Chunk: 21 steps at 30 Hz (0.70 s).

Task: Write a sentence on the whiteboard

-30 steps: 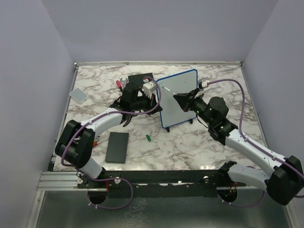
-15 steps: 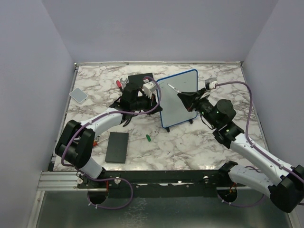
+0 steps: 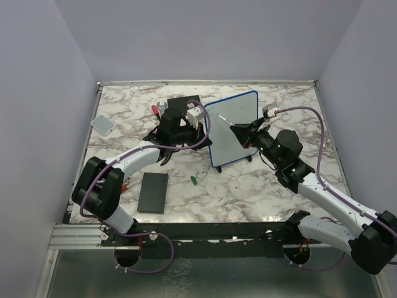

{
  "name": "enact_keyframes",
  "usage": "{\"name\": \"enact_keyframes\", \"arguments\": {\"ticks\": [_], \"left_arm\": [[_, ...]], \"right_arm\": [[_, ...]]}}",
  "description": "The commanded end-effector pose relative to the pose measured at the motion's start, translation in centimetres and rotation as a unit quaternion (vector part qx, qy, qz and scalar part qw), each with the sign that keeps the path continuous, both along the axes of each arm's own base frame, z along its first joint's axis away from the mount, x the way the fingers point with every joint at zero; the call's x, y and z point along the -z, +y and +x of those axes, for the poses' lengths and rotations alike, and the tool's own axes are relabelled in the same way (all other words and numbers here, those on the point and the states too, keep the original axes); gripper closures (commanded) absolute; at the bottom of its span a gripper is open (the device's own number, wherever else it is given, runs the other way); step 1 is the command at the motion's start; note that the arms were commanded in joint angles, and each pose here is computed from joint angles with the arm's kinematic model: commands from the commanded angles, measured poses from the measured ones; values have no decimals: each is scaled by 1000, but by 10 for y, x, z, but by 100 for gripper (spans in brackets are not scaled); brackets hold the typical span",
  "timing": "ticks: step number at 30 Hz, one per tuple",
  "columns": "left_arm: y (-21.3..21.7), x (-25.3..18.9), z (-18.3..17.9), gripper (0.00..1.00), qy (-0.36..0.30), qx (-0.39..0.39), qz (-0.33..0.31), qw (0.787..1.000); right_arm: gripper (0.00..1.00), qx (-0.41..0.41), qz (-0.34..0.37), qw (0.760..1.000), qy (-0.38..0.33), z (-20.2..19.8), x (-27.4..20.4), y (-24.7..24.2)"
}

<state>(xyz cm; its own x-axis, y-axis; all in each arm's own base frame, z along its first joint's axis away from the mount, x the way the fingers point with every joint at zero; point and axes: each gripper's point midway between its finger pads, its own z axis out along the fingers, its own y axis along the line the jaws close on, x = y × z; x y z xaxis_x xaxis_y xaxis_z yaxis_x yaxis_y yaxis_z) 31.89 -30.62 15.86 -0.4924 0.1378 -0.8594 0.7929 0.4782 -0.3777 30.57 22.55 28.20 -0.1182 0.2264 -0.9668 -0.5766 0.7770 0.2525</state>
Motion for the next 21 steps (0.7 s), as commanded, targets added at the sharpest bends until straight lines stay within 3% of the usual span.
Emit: {"name": "enact_keyframes", "arguments": {"ticks": [1,21], "left_arm": [[7,25,-4,100,23,-7,39,999],[8,26,-5,100,24,-5,41,999]], "right_arm": [[100,15,-7,1000,4,7,6,-2],[100,8,-9,1000,-26,12,-9,3]]}}
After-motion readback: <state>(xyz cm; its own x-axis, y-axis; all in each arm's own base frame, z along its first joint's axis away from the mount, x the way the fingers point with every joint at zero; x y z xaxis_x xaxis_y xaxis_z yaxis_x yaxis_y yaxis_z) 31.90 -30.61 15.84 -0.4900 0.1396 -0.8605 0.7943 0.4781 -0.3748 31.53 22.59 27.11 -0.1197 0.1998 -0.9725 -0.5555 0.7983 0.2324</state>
